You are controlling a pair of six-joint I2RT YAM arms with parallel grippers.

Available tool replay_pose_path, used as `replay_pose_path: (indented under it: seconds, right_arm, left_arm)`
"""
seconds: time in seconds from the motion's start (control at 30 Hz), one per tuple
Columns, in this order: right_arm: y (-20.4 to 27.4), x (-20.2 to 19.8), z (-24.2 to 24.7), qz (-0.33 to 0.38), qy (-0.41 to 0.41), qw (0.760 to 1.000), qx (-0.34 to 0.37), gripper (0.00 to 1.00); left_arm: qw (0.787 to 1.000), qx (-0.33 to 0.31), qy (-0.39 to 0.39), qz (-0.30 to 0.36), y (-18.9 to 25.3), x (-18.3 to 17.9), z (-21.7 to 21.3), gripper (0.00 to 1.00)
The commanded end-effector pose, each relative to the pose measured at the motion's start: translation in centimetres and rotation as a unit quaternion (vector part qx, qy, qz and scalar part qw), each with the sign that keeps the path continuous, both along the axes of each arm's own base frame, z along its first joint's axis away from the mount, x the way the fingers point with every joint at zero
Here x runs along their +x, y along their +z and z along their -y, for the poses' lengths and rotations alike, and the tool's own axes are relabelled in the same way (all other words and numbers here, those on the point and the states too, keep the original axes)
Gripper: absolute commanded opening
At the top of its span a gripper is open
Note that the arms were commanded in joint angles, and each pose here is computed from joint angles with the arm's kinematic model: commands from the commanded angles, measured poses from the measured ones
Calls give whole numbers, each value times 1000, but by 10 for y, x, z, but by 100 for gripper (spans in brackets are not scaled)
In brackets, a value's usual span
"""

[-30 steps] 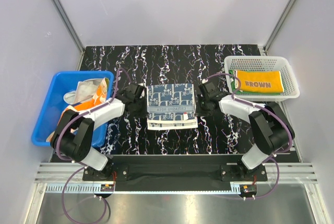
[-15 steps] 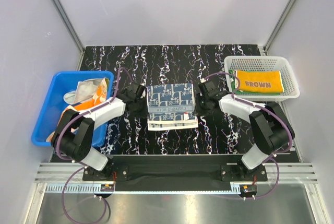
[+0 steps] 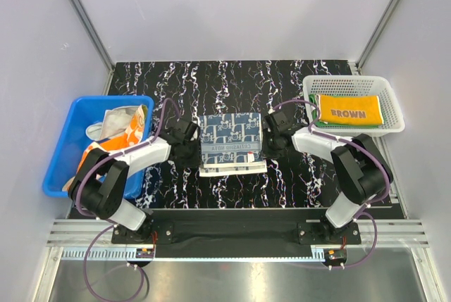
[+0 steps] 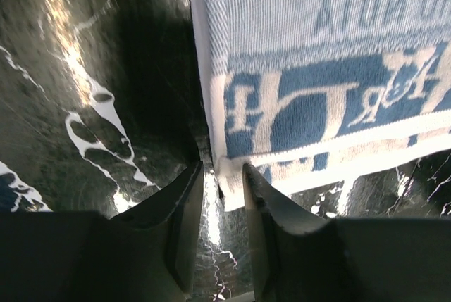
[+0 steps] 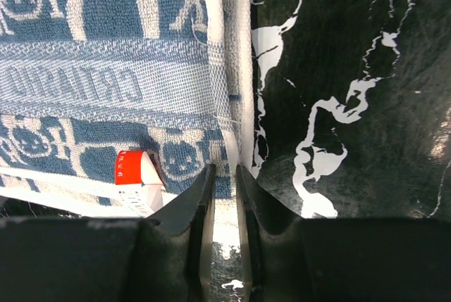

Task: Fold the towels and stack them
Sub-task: Fold the towel

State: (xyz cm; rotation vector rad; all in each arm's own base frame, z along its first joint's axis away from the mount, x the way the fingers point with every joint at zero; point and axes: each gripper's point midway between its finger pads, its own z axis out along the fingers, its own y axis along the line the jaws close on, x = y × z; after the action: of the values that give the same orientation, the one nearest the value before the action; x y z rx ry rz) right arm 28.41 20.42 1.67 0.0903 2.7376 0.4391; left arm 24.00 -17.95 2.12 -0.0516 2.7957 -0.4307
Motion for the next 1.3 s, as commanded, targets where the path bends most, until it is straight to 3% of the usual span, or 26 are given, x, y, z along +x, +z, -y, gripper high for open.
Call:
replay_pose_path:
  seconds: [0.0, 0.13, 0.3, 0.37, 0.4, 0.5, 0.53, 0.63, 0.97, 1.1, 1.2, 1.27]
  right_arm:
    - [1, 3, -11, 5, 5, 1000, 0, 24]
    - [-1, 2, -12, 3, 7, 1000, -4, 19]
    - [3, 3, -13, 8, 7, 1000, -4, 8]
    - [5, 3, -14, 9, 9, 1000, -2, 3]
    - [7, 4, -15, 12, 10, 1000, 1, 2]
    - [14, 6, -16, 17, 11, 1000, 4, 5]
    - [16, 6, -15, 18, 11, 1000, 2, 15]
    - [21, 7, -12, 25, 5, 1000, -3, 26]
    - [16, -2, -12, 14, 6, 1000, -7, 29]
    - [13, -2, -14, 13, 12, 1000, -9, 28]
    - [12, -1, -16, 14, 14, 1000, -8, 22]
    - [13, 1, -17, 15, 15, 1000, -9, 13]
  left_arm:
    - [999, -21, -2, 25, 10, 1, 7, 34]
    - [1000, -13, -2, 16, 2, -2, 5, 33]
    - [1000, -6, 1, 24, 3, 4, 4, 22]
    - [1000, 3, 0, 28, 7, 8, 2, 23]
    - [999, 12, 3, 34, 9, 11, -1, 29]
    - [999, 26, 3, 41, 14, 14, -5, 34]
    - [999, 26, 3, 43, 15, 15, -5, 34]
    - [999, 19, 3, 49, 20, 19, -2, 34]
    - [999, 13, -8, 41, 12, 22, 5, 26]
    - [999, 6, -16, 41, 11, 23, 9, 17]
    - [999, 7, -16, 41, 12, 24, 9, 5]
    - [999, 7, -18, 42, 14, 25, 10, 0]
